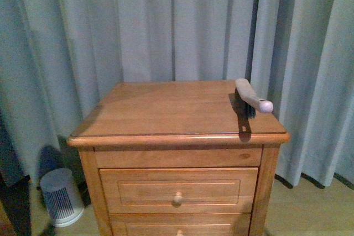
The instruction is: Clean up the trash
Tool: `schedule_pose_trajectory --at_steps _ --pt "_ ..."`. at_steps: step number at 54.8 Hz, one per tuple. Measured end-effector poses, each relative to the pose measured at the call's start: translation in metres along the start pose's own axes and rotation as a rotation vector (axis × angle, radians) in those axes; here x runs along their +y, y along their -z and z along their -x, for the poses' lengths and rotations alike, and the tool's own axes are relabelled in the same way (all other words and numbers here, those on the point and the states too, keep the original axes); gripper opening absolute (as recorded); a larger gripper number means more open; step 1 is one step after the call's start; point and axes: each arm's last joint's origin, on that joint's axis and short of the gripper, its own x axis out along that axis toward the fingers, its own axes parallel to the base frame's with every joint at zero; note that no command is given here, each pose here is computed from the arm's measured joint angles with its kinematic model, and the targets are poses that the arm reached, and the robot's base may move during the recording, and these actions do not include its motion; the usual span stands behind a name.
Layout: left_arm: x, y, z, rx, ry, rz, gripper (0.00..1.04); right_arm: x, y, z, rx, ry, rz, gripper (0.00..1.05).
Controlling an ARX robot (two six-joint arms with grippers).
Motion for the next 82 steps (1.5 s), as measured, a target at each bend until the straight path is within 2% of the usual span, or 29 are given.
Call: schedule_pose_trajectory --at_steps 6,10,16,23,30,42,59,82 --pt "0.0 0.0 0.0 0.0 0.001 0.0 0.28 0.041 -0.041 -0.061 0.153 -0.042 0.007 0.97" --pt "0.0 0.0 0.0 0.0 0.001 0.0 0.28 0.07 -0.07 -0.093 0.175 -0.044 0.015 0.97" --pt "0.0 0.0 0.0 0.0 0.0 0.0 0.28 0.106 -0.091 -0.117 0.215 -0.098 0.022 0.97" --pt "0.0 0.0 0.0 0.0 0.001 0.0 0.28 0.14 -0.099 -0.133 0.289 -0.125 0.034 0.97" --pt "0.0 0.0 0.0 0.0 0.001 0.0 0.28 0.167 -0.088 -0.149 0.377 -0.112 0.074 0.97" --pt "0.0 0.0 0.0 0.0 0.001 0.0 0.28 0.175 -0.075 -0.168 0.424 -0.043 0.113 0.97" --pt "0.0 0.0 0.0 0.0 0.001 0.0 0.28 0.176 -0.068 -0.179 0.432 -0.051 0.108 0.97" --pt "0.0 0.0 0.0 0.0 0.001 0.0 0.28 0.179 -0.028 -0.203 0.49 -0.031 0.119 0.97"
